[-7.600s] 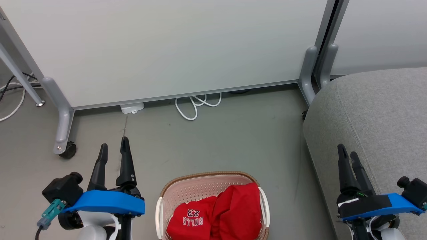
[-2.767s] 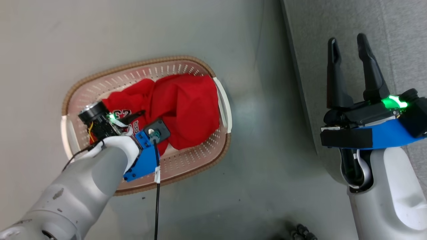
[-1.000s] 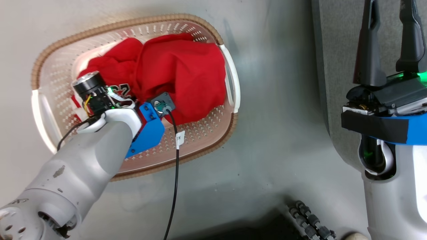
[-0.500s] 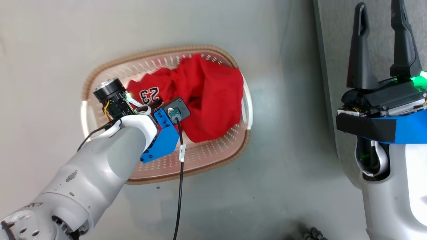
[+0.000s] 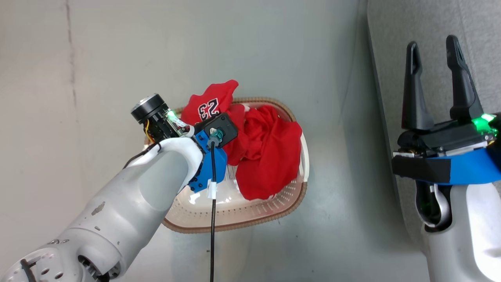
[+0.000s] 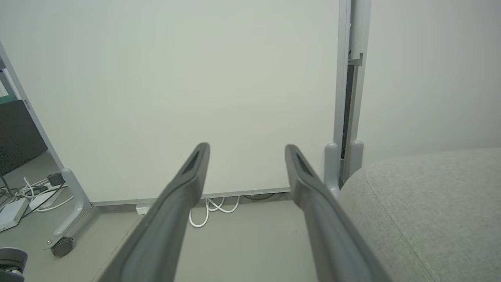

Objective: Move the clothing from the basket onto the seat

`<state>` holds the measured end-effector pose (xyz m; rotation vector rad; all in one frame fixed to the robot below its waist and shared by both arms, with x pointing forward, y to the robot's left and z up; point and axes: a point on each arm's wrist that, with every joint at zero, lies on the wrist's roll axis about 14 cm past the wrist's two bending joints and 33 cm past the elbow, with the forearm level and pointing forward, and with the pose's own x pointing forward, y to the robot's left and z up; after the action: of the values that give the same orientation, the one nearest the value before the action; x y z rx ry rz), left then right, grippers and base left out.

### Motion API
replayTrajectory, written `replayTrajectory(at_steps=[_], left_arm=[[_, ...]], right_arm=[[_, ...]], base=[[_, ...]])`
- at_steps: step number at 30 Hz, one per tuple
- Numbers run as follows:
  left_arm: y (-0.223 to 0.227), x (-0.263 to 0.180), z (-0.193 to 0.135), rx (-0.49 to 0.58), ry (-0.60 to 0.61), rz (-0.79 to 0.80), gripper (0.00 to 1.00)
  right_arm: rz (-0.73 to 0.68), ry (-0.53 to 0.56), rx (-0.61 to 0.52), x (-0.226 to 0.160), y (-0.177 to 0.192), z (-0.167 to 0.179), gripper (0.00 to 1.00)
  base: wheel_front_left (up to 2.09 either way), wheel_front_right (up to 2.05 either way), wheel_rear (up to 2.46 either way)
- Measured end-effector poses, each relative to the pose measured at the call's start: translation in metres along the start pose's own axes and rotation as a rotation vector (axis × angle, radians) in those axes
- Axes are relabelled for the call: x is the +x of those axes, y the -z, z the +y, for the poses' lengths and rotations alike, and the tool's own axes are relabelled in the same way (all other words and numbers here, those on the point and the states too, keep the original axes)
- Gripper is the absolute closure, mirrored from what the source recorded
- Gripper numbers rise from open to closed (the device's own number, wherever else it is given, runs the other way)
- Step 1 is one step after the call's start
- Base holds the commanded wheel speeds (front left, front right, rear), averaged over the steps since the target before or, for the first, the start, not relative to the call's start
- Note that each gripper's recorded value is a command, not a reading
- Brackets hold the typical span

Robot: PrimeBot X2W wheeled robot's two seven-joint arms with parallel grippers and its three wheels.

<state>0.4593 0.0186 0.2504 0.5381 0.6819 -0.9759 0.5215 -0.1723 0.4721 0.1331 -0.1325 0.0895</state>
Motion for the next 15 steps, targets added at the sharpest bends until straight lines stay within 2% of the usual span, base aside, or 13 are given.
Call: replayTrajectory(at_steps=[15], left_arm=[[-0.1, -0.067, 0.026, -0.063, -0.15, -0.297, 1.0]], right_arm=[[-0.071, -0.015, 0.001, -0.03, -0.055, 0.014, 0.0]], base=[[0.0, 0.0, 0.0]])
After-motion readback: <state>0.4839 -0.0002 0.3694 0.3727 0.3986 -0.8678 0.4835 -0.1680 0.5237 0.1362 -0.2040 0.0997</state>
